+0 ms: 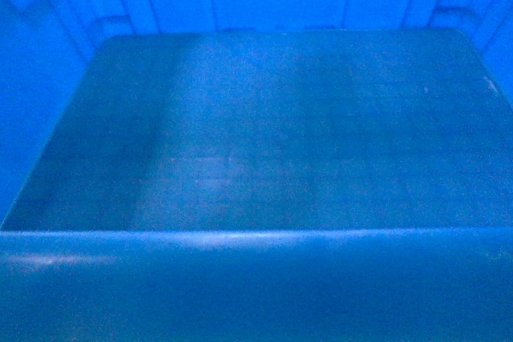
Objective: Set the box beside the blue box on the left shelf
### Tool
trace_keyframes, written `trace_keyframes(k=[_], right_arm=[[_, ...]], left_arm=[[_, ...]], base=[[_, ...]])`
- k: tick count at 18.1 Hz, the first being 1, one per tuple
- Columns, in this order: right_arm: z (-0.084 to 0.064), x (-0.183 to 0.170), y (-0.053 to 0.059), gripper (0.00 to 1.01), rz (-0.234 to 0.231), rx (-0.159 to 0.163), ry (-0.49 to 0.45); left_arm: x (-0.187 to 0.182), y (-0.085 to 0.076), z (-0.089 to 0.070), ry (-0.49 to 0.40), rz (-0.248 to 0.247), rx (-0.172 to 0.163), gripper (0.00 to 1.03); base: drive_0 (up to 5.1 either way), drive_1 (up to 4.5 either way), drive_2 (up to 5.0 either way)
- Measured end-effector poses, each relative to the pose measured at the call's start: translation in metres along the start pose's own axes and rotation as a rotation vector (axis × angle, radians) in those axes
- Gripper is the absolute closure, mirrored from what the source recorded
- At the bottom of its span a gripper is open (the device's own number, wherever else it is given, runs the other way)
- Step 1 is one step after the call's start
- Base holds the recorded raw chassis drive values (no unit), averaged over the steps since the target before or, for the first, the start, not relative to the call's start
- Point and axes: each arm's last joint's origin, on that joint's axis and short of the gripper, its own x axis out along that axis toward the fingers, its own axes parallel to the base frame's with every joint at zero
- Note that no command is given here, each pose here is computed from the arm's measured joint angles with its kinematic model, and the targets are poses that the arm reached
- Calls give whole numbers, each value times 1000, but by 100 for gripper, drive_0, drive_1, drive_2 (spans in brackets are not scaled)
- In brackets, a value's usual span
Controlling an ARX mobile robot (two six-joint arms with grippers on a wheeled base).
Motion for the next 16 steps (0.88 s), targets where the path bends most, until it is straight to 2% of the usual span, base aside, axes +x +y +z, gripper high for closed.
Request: trace_keyframes(k=[16], right_arm=[[0,0,0,89,0,0,0]], left_arm=[[0,0,0,0,1,0,73]], base=[[-136,-136,-136]])
